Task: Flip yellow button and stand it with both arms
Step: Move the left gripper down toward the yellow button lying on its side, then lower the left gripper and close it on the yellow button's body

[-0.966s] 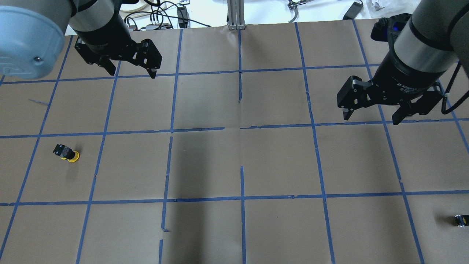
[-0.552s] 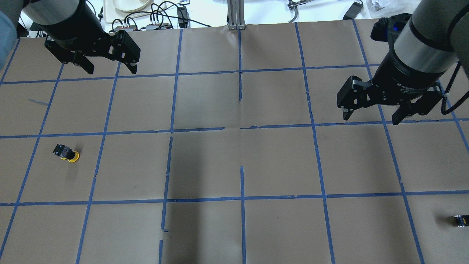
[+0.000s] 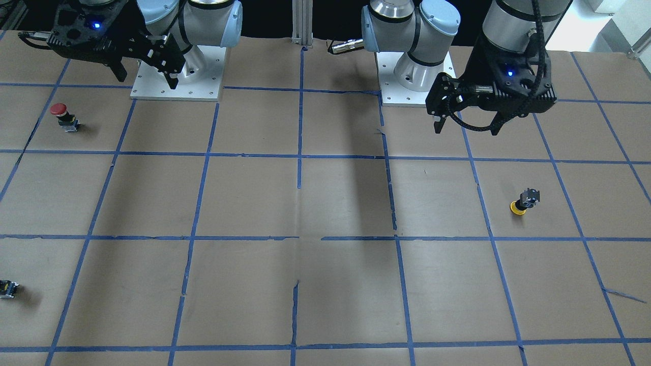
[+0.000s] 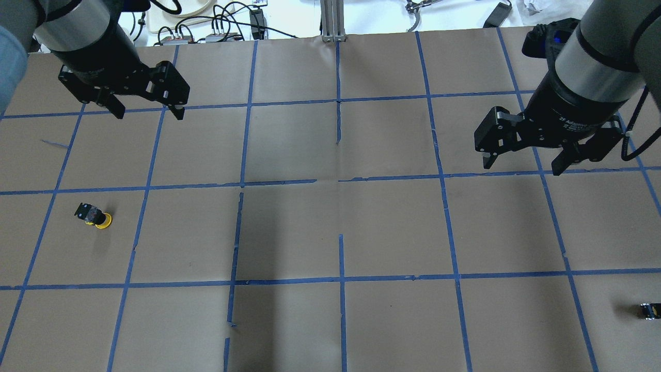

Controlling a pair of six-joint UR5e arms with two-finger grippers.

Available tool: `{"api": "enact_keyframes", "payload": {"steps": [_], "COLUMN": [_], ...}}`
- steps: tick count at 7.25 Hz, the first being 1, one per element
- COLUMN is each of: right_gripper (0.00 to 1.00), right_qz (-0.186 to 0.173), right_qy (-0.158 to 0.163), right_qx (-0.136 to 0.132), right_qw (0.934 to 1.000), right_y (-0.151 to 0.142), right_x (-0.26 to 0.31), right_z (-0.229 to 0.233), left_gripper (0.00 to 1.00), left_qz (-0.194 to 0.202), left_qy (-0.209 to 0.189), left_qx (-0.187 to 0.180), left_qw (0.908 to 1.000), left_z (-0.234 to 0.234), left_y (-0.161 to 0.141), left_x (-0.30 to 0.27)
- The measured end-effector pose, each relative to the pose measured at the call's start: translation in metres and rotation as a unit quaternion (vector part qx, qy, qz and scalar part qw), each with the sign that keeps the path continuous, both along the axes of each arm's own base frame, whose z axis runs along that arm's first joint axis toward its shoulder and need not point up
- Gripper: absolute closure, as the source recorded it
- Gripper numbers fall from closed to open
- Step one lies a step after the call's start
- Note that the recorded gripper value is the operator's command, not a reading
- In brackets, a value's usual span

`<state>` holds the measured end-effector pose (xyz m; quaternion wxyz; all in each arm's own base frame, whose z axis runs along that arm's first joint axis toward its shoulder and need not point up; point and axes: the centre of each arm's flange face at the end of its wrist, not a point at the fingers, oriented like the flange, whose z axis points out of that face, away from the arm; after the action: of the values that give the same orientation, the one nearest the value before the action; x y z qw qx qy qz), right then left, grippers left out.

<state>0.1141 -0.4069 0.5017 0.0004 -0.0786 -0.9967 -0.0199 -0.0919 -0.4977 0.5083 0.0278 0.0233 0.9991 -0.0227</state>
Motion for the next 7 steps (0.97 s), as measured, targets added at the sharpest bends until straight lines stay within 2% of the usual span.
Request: {"api": "enact_keyframes", "payload": {"steps": [2,4,6,7], "right_gripper": [0.00,0.00,0.00,0.00], "right_qz": [0.001,-0.001,0.000,0.001], "right_qy": [0.001,-0.002,-0.003,-0.002], "right_qx": [-0.001,-0.002,-0.007,-0.008], "right_qw": [1.0000,1.0000,1.0000,1.0000], "right_y": [-0.001,0.000,-0.001,-0.001], "right_x": [0.000,0.000,0.001,0.001], "right_z": [0.000,0.001,0.002,0.002], "left_gripper": [0.00,0.00,0.01,0.01], "left_qz": [0.027,0.063,0.054,0.033], "left_qy": [0.000,0.030,0.060,0.063], "left_qx": [0.028,0.054,0.065,0.057], "left_qw": [0.9993,0.9961,0.9947,0.9958], "left_z": [-0.030,-0.071,-0.111,-0.134], "left_y": [-0.007,0.004,0.021,0.026], "left_x": [0.089,0.176,0.243,0.268]}}
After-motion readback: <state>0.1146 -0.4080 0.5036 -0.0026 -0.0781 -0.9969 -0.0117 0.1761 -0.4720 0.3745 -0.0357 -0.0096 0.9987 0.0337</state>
